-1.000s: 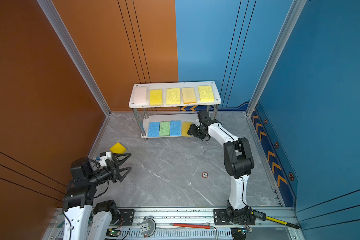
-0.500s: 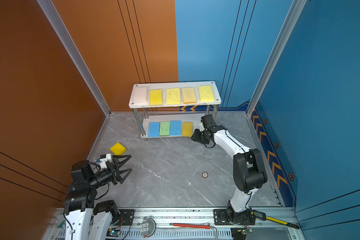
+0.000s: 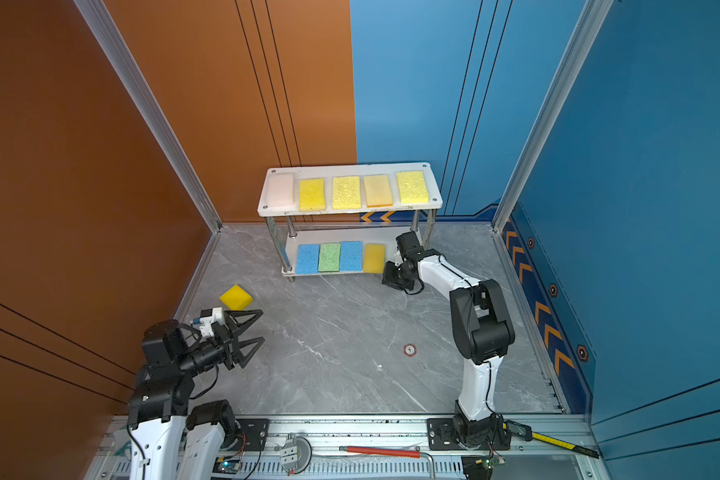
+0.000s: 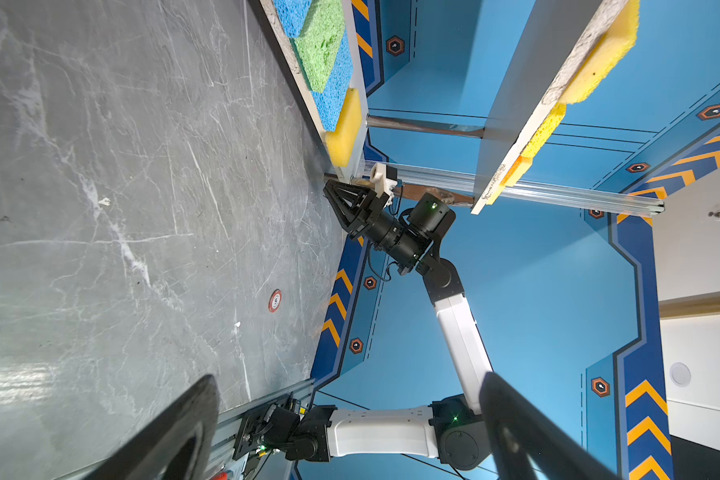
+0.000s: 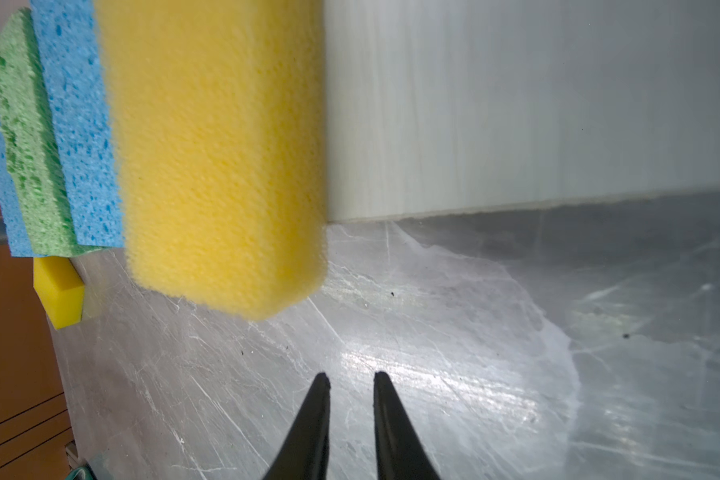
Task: Place and organize the cleaning sponges onto the shelf
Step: 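Withdraw the open right gripper from the yellow sponge on the shelf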
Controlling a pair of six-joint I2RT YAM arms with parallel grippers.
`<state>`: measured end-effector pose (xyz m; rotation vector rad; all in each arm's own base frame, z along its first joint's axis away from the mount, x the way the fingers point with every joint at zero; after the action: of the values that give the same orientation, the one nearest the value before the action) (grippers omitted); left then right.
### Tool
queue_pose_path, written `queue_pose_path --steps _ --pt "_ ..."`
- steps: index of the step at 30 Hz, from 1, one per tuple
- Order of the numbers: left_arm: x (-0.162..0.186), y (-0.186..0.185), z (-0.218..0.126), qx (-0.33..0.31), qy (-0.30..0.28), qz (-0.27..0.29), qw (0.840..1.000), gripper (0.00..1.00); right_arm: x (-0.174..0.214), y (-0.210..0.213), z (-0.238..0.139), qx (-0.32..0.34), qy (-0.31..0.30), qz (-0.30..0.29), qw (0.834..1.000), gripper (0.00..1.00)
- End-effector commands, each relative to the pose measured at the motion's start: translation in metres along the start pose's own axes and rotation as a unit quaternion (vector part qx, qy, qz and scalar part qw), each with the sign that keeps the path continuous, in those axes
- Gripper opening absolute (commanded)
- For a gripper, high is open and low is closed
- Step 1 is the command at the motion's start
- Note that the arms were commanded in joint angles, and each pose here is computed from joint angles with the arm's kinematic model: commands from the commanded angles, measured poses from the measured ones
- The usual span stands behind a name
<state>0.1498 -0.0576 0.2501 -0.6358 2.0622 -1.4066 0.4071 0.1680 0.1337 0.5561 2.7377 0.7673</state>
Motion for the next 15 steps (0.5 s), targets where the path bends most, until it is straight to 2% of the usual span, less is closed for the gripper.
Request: queue_pose_path --steps 1,15 --pt "0.0 0.005 0.0 -0.009 -0.005 -0.007 1.0 0.98 -0.007 0.011 0.001 -0.015 -0.003 -0.006 1.0 0.22" --pt "-0.001 0.009 0.001 -0.018 -0.003 -0.008 1.0 0.98 -0.023 0.019 0.015 -0.017 -0.008 -0.005 1.0 0.22"
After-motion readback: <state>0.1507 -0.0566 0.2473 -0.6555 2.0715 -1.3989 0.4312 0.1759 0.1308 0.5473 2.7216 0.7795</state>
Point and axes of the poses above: each gripper's point midway between its finger pads, its own z axis out along the fingers, its own y axis along the line the jaws close on, x = y × z, the point moved 6 cm from there along -z, back along the fingers, and after that the axes turned 15 degrees about z, right-handed, at the moved point
